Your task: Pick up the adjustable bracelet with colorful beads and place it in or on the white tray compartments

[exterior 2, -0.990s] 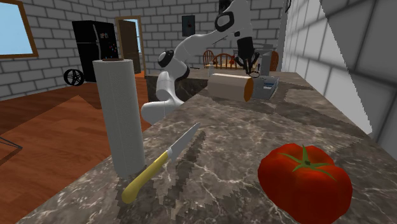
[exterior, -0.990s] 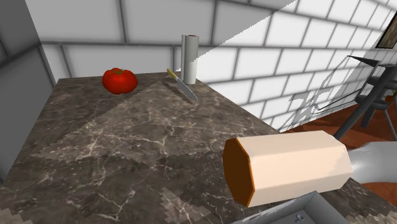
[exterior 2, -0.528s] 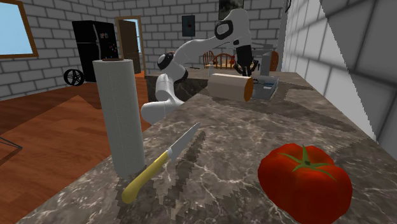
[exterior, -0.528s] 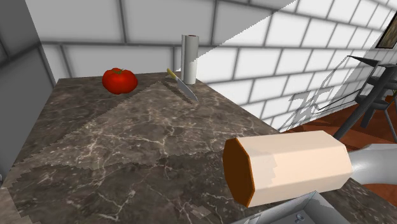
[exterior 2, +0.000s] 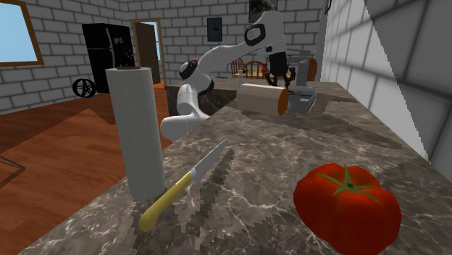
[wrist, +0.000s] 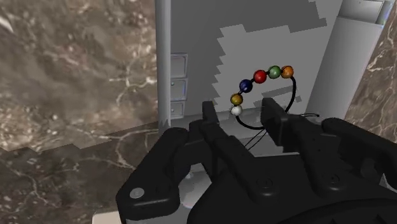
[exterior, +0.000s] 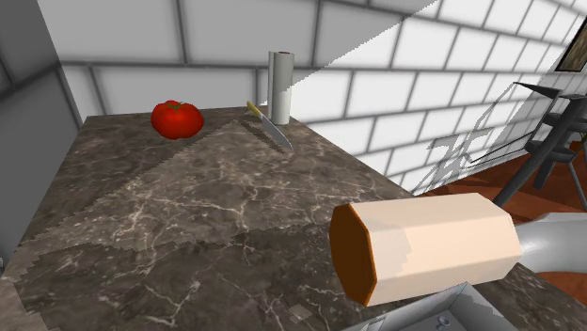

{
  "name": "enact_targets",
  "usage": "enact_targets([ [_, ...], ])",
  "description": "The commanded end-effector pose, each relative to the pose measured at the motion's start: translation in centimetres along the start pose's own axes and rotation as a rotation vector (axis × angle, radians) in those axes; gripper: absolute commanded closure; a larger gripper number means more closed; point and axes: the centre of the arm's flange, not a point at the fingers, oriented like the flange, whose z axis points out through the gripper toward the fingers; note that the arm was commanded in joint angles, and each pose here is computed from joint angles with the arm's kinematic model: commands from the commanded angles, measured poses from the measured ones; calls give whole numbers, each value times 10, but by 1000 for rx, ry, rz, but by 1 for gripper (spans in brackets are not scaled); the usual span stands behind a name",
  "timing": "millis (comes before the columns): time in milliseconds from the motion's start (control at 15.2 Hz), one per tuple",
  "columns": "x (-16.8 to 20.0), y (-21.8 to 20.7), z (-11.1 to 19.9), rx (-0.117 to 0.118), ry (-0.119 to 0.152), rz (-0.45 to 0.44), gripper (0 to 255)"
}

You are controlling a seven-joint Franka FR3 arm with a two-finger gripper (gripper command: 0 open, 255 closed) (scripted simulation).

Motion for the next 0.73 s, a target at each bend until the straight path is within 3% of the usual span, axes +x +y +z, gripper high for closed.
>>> enact_targets([
  [0, 0, 0, 0, -1, 0, 1, 0],
  [264, 0, 0, 0, -1, 0, 1, 0],
  [528, 0, 0, -50, -1, 0, 1, 0],
  [660, 0, 0, -50, -1, 0, 1, 0],
])
